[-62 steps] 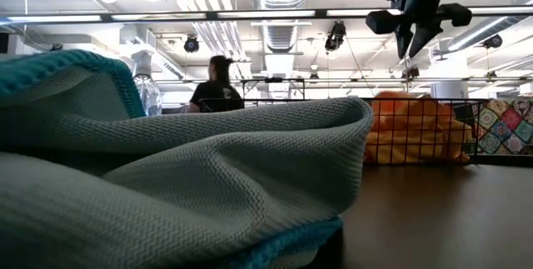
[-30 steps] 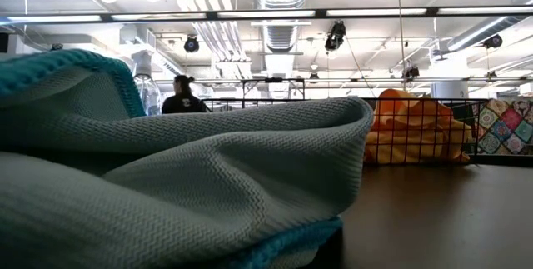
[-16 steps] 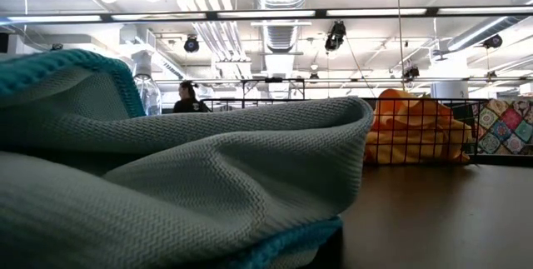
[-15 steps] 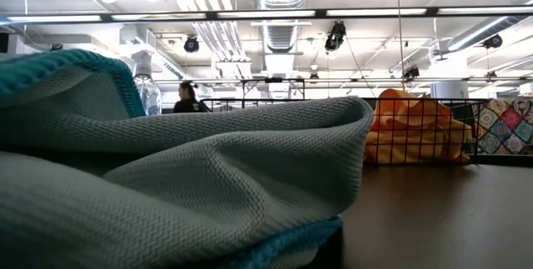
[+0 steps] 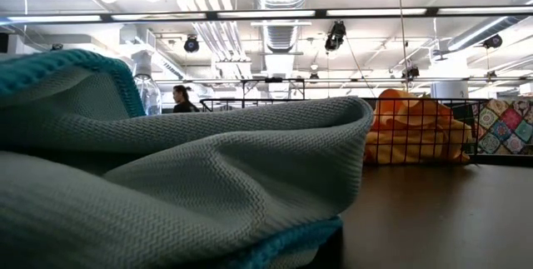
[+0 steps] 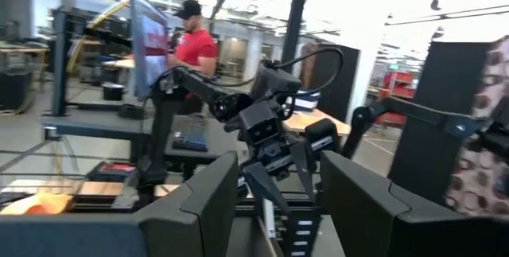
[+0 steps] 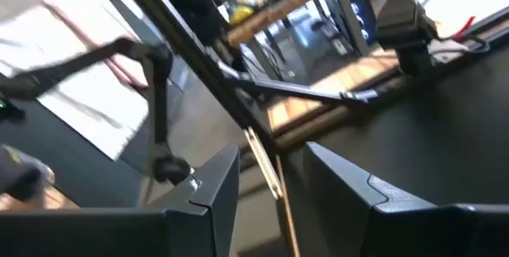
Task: Sort microfiber towel by color & place in baskets
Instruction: Put the blue microfiber towel into the left black wire basket
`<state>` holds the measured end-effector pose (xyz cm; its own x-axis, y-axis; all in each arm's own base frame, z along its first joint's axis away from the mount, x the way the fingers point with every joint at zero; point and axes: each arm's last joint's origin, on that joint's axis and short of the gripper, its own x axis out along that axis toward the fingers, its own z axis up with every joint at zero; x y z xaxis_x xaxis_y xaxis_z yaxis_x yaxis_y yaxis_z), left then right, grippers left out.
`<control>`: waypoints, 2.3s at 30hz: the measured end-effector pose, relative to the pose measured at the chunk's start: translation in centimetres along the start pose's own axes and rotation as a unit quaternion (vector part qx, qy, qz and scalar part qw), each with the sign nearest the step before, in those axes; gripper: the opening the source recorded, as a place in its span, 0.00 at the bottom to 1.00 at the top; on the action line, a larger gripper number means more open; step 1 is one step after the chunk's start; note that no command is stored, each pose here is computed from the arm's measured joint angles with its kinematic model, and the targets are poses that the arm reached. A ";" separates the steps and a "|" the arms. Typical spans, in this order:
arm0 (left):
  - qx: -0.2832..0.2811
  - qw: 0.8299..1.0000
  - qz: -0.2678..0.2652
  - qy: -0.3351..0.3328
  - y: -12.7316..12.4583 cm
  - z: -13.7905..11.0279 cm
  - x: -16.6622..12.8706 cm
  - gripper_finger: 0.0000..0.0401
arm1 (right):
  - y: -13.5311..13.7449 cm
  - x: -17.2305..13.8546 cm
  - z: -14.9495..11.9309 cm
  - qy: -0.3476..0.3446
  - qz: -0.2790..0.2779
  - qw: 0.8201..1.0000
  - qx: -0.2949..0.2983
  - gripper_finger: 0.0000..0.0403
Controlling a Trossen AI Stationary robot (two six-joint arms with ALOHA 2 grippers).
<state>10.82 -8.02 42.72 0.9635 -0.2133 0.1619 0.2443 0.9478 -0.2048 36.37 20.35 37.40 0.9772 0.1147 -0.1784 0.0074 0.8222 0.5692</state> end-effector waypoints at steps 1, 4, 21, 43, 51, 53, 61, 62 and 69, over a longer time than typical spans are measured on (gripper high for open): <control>-0.002 1.000 -0.006 0.000 0.0 0.0 0.0 0.41 | 0.4 0.2 0.0 0.010 -0.005 1.000 -0.006 0.33; -0.004 1.000 -0.017 0.002 -0.1 0.0 0.0 0.41 | 1.2 0.5 0.1 0.046 -0.031 0.998 -0.022 0.33; -0.024 0.999 -0.021 0.008 -0.2 -0.2 0.2 0.41 | 0.9 2.7 -2.5 0.187 -0.179 0.966 0.021 0.33; -0.034 0.998 -0.044 0.026 -0.8 -0.8 1.1 0.41 | -1.7 3.3 -6.3 0.247 -0.293 0.916 0.118 0.33; -0.033 0.998 -0.044 0.027 -0.8 -0.9 1.1 0.41 | -3.0 3.6 -8.2 0.277 -0.314 0.897 0.141 0.33; -0.033 0.998 -0.044 0.027 -0.8 -0.9 1.1 0.41 | -3.2 3.7 -8.6 0.284 -0.313 0.894 0.147 0.33; -0.033 0.998 -0.045 0.027 -0.8 -0.9 1.1 0.41 | -4.2 4.6 -10.9 0.307 -0.283 0.892 0.173 0.33; -0.033 0.998 -0.045 0.027 -0.8 -0.9 1.1 0.41 | -4.4 4.7 -11.2 0.307 -0.282 0.892 0.175 0.33; -0.032 0.998 -0.044 0.030 -0.9 -1.1 1.3 0.41 | -5.7 5.1 -13.1 0.310 -0.276 0.891 0.183 0.33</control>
<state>11.98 -9.44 42.11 0.9421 -0.3114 0.1244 0.3336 0.9082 -0.2529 38.48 23.52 22.69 0.4996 0.1284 -0.8567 0.6307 0.6241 0.4613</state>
